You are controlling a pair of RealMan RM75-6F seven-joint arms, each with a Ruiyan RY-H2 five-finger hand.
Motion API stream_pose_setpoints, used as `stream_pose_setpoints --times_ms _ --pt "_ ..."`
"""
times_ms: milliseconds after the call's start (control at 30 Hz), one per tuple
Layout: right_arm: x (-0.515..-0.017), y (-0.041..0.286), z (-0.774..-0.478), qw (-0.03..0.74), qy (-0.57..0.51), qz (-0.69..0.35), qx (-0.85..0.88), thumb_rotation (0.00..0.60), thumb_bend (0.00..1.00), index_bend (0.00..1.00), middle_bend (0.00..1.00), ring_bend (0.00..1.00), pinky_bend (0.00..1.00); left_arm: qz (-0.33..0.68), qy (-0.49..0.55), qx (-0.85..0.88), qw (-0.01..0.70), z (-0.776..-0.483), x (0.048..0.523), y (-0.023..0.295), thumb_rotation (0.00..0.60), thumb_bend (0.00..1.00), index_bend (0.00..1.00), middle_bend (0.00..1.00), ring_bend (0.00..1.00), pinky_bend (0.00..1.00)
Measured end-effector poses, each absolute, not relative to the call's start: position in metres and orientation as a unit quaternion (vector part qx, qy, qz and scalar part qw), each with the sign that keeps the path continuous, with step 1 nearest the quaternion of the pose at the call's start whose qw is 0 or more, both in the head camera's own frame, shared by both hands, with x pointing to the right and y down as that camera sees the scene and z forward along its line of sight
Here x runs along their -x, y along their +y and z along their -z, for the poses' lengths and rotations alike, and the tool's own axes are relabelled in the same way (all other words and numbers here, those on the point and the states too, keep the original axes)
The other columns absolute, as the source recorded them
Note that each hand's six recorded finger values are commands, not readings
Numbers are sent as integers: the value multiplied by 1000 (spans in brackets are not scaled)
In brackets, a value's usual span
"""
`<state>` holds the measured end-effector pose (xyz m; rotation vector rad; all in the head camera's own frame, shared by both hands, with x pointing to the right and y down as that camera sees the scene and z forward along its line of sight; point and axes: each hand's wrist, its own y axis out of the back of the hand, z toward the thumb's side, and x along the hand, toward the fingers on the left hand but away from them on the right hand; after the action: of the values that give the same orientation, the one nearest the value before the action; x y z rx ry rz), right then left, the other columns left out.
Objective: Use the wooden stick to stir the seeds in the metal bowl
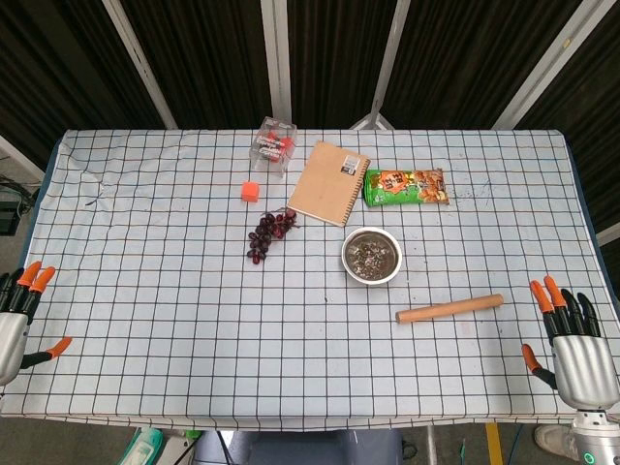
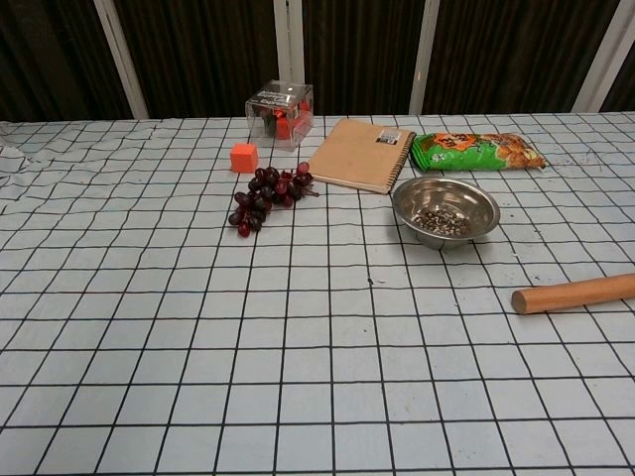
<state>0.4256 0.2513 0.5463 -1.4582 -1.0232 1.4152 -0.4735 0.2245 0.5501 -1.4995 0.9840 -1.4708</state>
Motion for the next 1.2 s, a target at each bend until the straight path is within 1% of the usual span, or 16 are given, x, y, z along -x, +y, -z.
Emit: stream_pose_setpoints --times_ms 200,267,333,433,533,600,733,967,1200 --pt "-421 252 -547 428 -397 -559 588 600 364 0 0 0 0 580 392 593 399 -550 474 224 600 65 0 0 0 0" --pt "-416 251 -547 434 -394 -550 595 600 364 7 18 0 0 580 390 593 400 -550 473 224 600 65 0 0 0 0" --pt "-411 249 -547 443 -391 -538 601 600 364 47 78 24 0 580 391 592 400 -550 473 223 600 65 0 0 0 0" --pt "-400 244 -550 461 -379 -516 614 600 363 132 205 140 0 580 393 592 398 -550 474 223 600 65 0 0 0 0" --pt "-390 239 -560 468 -362 -506 628 600 363 225 297 233 0 580 393 593 397 -551 474 223 600 65 0 0 0 0" --pt "-384 236 -570 470 -349 -502 637 600 363 278 334 266 0 581 392 593 396 -551 475 223 600 65 0 0 0 0" --pt "-371 230 -590 472 -325 -498 651 600 363 324 362 292 0 580 393 595 394 -552 473 222 600 65 0 0 0 0" --pt "-352 226 -625 473 -285 -500 667 600 363 332 365 294 0 580 389 599 392 -553 471 223 600 65 0 0 0 0" --pt "-333 225 -648 474 -268 -498 675 600 364 332 365 294 0 580 388 601 389 -554 472 222 600 65 0 0 0 0"
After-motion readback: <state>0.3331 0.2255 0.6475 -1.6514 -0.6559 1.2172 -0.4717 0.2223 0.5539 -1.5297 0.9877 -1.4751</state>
